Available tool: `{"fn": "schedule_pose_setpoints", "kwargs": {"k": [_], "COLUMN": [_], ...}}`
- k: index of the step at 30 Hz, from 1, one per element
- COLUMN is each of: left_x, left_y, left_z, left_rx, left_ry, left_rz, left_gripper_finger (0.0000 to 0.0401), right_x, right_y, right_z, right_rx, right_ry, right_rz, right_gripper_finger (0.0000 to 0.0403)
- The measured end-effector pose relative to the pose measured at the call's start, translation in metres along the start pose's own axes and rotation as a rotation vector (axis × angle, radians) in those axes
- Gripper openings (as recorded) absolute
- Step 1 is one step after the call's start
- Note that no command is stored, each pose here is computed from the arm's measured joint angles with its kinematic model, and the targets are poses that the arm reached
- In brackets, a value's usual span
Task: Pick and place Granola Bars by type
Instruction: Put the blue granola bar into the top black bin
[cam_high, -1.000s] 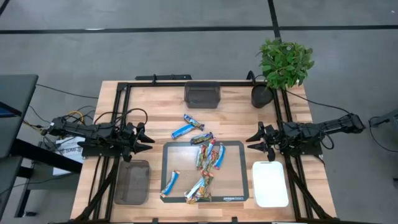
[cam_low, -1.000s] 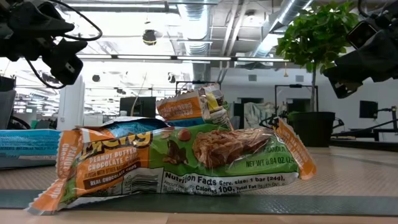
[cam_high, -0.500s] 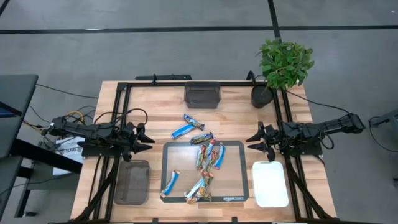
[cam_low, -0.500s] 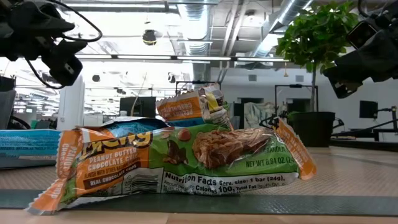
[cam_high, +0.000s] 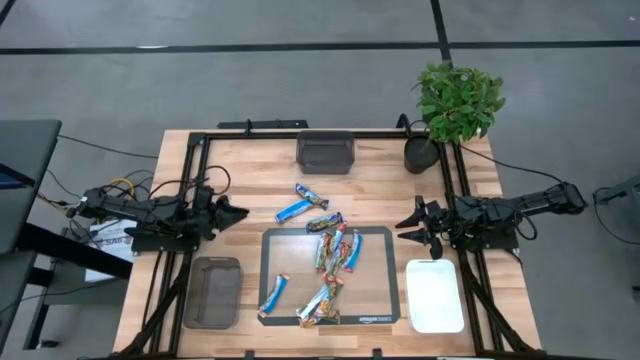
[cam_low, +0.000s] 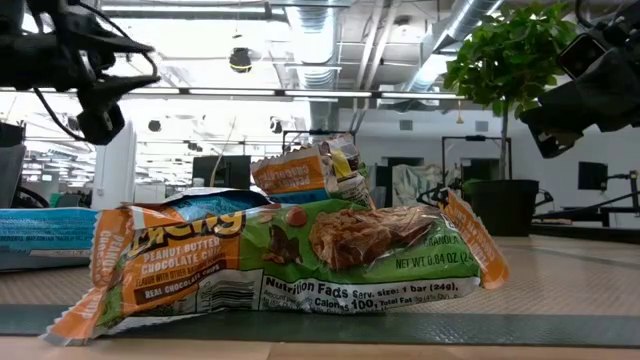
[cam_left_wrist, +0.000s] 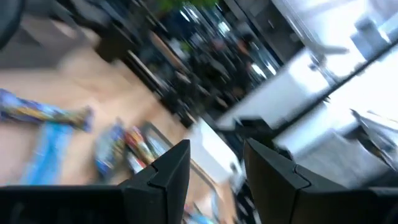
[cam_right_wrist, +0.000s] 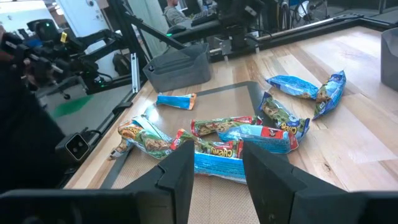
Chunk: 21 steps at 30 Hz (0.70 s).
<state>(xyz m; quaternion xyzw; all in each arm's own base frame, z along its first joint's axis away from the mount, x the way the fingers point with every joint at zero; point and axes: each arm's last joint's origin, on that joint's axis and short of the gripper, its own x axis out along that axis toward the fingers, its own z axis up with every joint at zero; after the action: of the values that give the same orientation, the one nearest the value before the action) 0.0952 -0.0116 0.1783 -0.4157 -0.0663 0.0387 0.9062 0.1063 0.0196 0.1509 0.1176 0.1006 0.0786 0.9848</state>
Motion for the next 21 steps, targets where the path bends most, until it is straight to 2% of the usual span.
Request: {"fn": "schedule_pose_setpoints", "kwargs": {"k": [3, 6, 10, 12, 15, 18, 21], "left_x": [0.0, -0.001, -0.002, -0.002, -0.002, -0.002, -0.003], "left_y": [-0.002, -0.006, -0.01, -0.01, -0.009, -0.007, -0.006], "left_z": [0.005, 0.01, 0.014, 0.015, 0.015, 0.017, 0.018], "left_rx": [-0.021, -0.106, -0.194, -0.232, -0.274, -0.281, -0.281], "left_ry": [-0.092, -0.158, -0.195, -0.202, -0.231, -0.288, -0.337], "left_rz": [0.024, 0.0, -0.045, -0.047, -0.027, 0.018, 0.058], "left_gripper_finger": [0.0143, 0.0143, 0.0143, 0.0143, 0.0143, 0.0143, 0.0143], "right_x": [0.0, 0.0, 0.0, 0.0, -0.002, -0.007, -0.012], "right_y": [0.0, 0.0, 0.0, 0.001, 0.004, 0.008, 0.01], "right_z": [0.0, 0.0, 0.001, 0.006, 0.018, 0.034, 0.045], "right_rx": [0.0, 0.0, 0.002, 0.039, 0.198, 0.44, 0.627], "right_ry": [0.0, 0.0, -0.009, -0.064, -0.191, -0.345, -0.455], "right_rz": [0.0, 0.0, -0.004, 0.0, 0.039, 0.141, 0.225], "right_gripper_finger": [0.0129, 0.0129, 0.0129, 0.0129, 0.0129, 0.0129, 0.0129]}}
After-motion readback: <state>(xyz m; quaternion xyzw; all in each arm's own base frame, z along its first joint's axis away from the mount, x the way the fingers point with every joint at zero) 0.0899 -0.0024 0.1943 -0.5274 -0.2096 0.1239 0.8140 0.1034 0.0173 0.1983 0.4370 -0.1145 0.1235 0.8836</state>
